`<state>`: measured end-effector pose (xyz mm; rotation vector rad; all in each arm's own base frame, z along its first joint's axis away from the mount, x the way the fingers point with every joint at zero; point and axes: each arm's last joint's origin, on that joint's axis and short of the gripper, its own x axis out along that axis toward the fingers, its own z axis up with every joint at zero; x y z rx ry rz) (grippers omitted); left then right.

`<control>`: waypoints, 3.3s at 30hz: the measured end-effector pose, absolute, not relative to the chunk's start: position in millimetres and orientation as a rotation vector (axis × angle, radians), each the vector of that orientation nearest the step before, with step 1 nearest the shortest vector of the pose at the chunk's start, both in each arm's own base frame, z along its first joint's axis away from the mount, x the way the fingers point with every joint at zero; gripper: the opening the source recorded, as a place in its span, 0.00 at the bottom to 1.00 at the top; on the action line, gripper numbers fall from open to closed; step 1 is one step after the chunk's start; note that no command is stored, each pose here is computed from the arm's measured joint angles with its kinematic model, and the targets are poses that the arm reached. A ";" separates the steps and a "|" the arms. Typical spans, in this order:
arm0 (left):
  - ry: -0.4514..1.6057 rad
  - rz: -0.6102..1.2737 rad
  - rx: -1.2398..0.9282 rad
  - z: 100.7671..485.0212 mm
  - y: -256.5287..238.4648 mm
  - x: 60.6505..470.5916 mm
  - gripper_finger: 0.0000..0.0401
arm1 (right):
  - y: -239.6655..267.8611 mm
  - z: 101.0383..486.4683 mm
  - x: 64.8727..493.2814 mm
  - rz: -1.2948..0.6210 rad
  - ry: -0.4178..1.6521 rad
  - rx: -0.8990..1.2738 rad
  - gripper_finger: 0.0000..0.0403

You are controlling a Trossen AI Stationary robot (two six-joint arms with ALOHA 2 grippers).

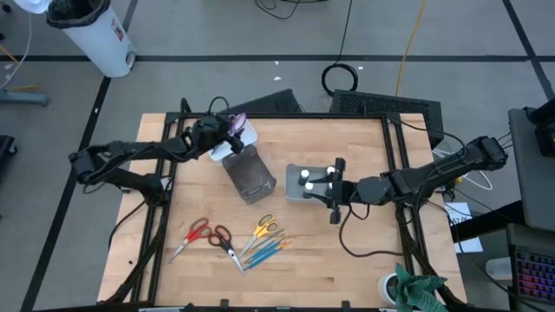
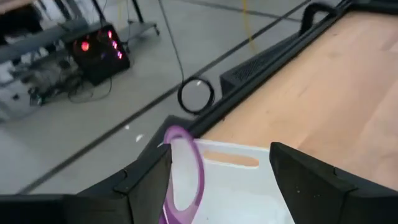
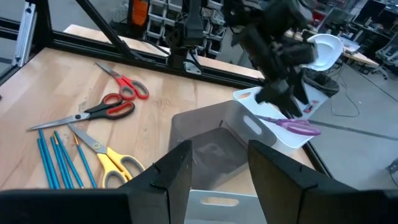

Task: Pick & Place Paint Supplies
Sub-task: Put the purple scissors into the white bin

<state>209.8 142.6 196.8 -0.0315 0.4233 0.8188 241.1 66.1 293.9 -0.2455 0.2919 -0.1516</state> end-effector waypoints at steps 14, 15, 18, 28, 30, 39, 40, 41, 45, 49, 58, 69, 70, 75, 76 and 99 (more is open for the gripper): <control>0.617 0.857 -0.141 168.8 189.9 243.0 0.58 | 66.1 293.8 241.1 -0.152 0.294 -0.261 0.36; 0.631 0.855 -0.141 167.1 190.3 243.5 0.56 | 66.1 293.8 241.1 -0.152 0.294 -0.260 0.36; 0.658 0.857 -0.146 163.1 190.6 243.8 0.52 | 66.0 293.5 241.0 -0.152 0.298 -0.262 0.36; 0.739 0.873 -0.172 157.0 187.9 239.2 0.38 | 66.0 293.4 241.0 -0.152 0.298 -0.265 0.36; 0.745 0.873 -0.177 156.4 187.6 238.8 0.34 | 66.0 293.4 241.0 -0.152 0.298 -0.266 0.36; 0.750 0.820 -0.181 156.1 186.5 239.6 0.04 | 66.0 293.4 241.0 -0.152 0.298 -0.266 0.36; 0.747 0.810 -0.185 156.1 186.3 239.9 0.04 | 66.0 293.4 241.0 -0.152 0.298 -0.266 0.36; 0.746 0.810 -0.188 156.1 186.2 240.0 0.05 | 66.0 293.4 241.0 -0.152 0.298 -0.266 0.36; 0.750 0.808 -0.195 155.6 185.3 240.1 0.08 | 66.0 293.4 241.0 -0.152 0.298 -0.266 0.36; 0.761 0.767 -0.184 158.1 182.1 240.1 0.04 | 66.0 293.4 241.0 -0.152 0.298 -0.266 0.36; 0.805 0.678 -0.081 169.4 176.7 235.0 0.04 | 65.9 293.4 241.0 -0.152 0.299 -0.269 0.36; 0.895 0.529 0.061 179.6 163.2 228.5 0.06 | 65.9 293.4 241.0 -0.152 0.299 -0.269 0.36; 0.911 0.512 0.055 178.7 162.0 227.4 0.05 | 65.9 293.4 241.0 -0.152 0.299 -0.269 0.36; 0.946 0.500 0.022 175.9 159.8 224.8 0.04 | 65.9 293.4 241.0 -0.151 0.299 -0.274 0.36; 0.952 0.500 0.015 175.6 159.5 224.4 0.04 | 66.0 293.4 241.0 -0.151 0.299 -0.274 0.36; 0.945 0.647 -0.202 171.9 158.3 220.4 0.29 | 66.0 293.4 241.0 -0.150 0.299 -0.277 0.36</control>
